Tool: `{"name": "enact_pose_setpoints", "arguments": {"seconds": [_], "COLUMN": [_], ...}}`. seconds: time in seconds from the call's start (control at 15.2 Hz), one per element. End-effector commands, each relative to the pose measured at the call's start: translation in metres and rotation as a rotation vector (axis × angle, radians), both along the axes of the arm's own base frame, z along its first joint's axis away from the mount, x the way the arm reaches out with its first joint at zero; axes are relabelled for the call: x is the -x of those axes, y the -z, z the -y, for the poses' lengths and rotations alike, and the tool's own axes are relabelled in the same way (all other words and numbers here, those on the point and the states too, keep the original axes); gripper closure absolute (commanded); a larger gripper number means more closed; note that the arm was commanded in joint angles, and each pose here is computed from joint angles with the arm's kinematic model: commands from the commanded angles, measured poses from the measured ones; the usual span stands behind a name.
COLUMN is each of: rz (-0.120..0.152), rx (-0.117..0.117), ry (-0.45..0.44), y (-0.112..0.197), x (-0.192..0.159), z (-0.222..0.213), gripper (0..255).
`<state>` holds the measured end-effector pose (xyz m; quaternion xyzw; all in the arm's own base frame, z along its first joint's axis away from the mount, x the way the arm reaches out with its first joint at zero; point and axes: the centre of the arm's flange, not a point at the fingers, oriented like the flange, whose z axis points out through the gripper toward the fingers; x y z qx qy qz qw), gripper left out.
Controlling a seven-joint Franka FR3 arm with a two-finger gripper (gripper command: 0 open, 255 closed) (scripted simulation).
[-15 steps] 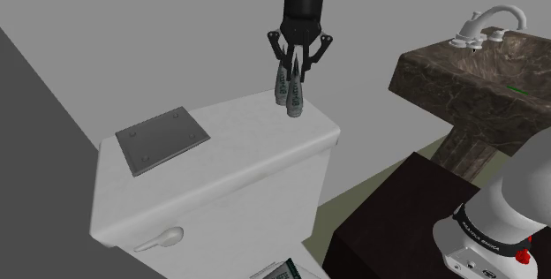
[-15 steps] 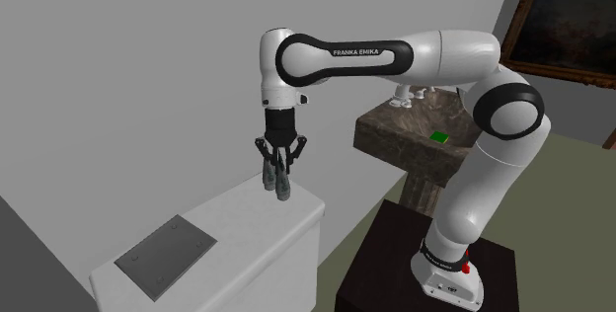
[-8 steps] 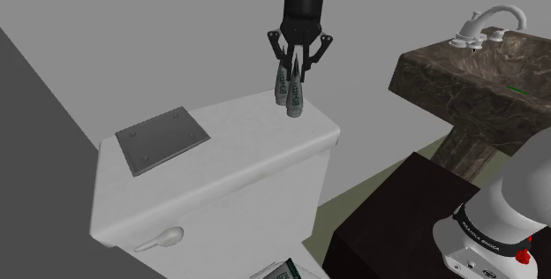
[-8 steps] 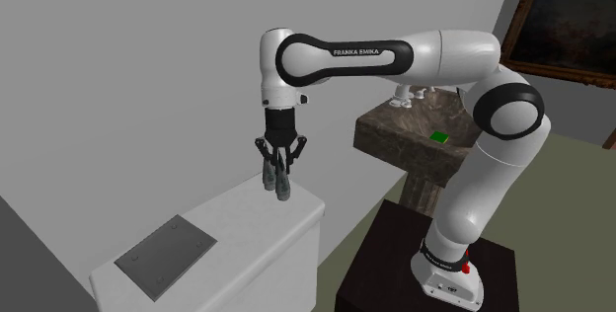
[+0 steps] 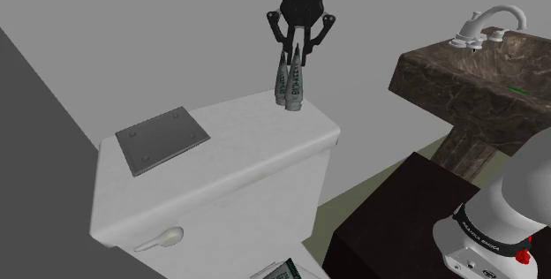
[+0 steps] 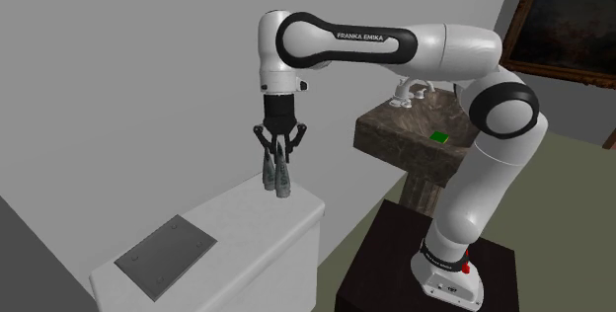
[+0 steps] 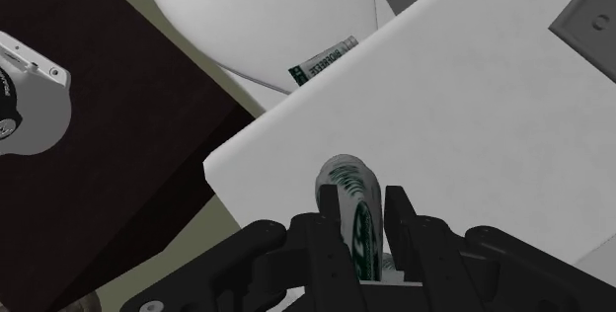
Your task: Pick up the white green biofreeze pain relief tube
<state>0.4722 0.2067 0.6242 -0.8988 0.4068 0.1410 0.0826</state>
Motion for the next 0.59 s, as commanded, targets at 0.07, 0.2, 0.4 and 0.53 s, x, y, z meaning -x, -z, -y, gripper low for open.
{"name": "enact_pose_setpoints", "arguments": {"seconds": [0.07, 0.2, 0.4, 0.53], "rz": [0.0, 0.0, 0.0, 0.0], "rx": [0.0, 0.0, 0.0, 0.0], "ry": [0.0, 0.0, 0.0, 0.0], "y": [-0.016, -0.027, -0.043, -0.043], "x": [0.0, 0.0, 0.0, 0.0], "z": [0.0, 0.0, 0.0, 0.0], "gripper": [255, 255, 255, 255]}}
